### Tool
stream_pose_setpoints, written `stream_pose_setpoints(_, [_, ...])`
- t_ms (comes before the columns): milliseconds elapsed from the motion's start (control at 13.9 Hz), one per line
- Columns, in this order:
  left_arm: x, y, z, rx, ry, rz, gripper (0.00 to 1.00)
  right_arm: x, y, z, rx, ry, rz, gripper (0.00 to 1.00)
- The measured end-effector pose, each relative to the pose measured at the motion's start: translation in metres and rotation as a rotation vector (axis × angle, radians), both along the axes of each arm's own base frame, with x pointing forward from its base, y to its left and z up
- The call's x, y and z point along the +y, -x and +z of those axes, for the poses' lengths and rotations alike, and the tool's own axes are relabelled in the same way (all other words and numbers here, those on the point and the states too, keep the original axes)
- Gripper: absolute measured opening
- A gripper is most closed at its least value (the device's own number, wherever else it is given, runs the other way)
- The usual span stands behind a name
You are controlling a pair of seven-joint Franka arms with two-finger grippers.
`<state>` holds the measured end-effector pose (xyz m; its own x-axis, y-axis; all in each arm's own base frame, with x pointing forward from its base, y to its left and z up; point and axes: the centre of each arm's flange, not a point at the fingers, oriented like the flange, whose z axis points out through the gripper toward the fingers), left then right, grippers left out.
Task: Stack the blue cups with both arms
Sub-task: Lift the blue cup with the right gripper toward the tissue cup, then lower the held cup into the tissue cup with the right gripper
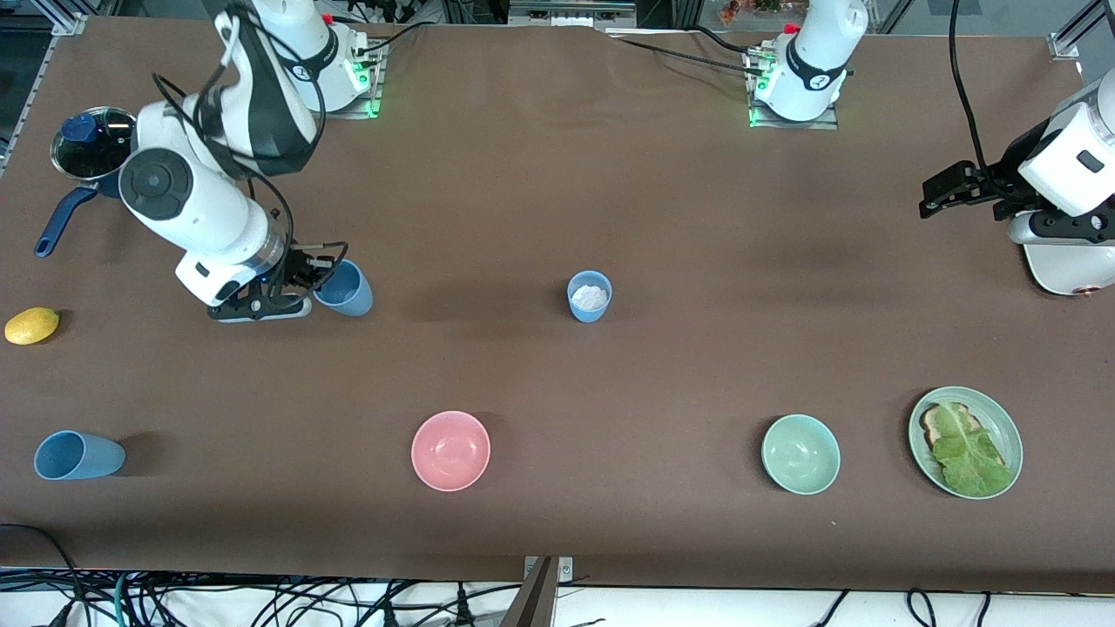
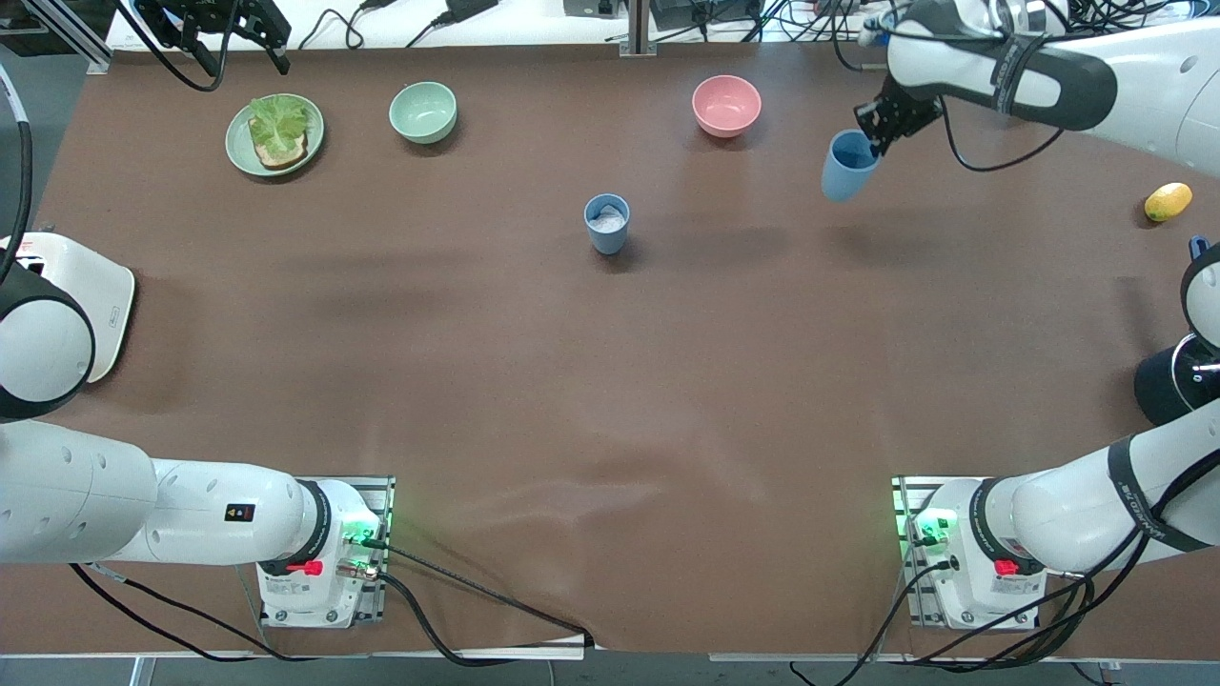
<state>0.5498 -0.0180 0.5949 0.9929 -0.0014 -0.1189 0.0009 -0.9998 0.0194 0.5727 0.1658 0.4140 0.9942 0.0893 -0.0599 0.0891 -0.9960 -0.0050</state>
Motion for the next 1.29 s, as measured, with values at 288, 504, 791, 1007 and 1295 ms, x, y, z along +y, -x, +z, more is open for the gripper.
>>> stream_pose_setpoints(288, [0.000, 0.000, 0.000, -0.001, -0.001, 0.000, 1.00, 0.082, 0.014, 0.037, -0.045, -0.027, -0.012, 0.04])
stream_pose_setpoints(504, [0.000, 0.000, 0.001, -0.002, -0.001, -0.001, 1.00, 0.156, 0.034, 0.049, -0.066, -0.049, -0.052, 0.04])
stream_pose_setpoints(791, [0.000, 0.000, 0.001, -0.003, -0.001, 0.000, 1.00, 0.245, 0.050, 0.051, -0.050, -0.121, -0.122, 0.04])
stream_pose_setpoints(1007, [0.000, 0.000, 0.001, -0.003, -0.001, 0.000, 1.00, 0.293, 0.059, 0.035, -0.036, -0.124, -0.167, 0.04])
stream_pose_setpoints(1295, [0.000, 0.000, 0.001, -0.003, -0.001, 0.000, 1.00, 0.336, 0.062, 0.012, -0.026, -0.128, -0.208, 0.04])
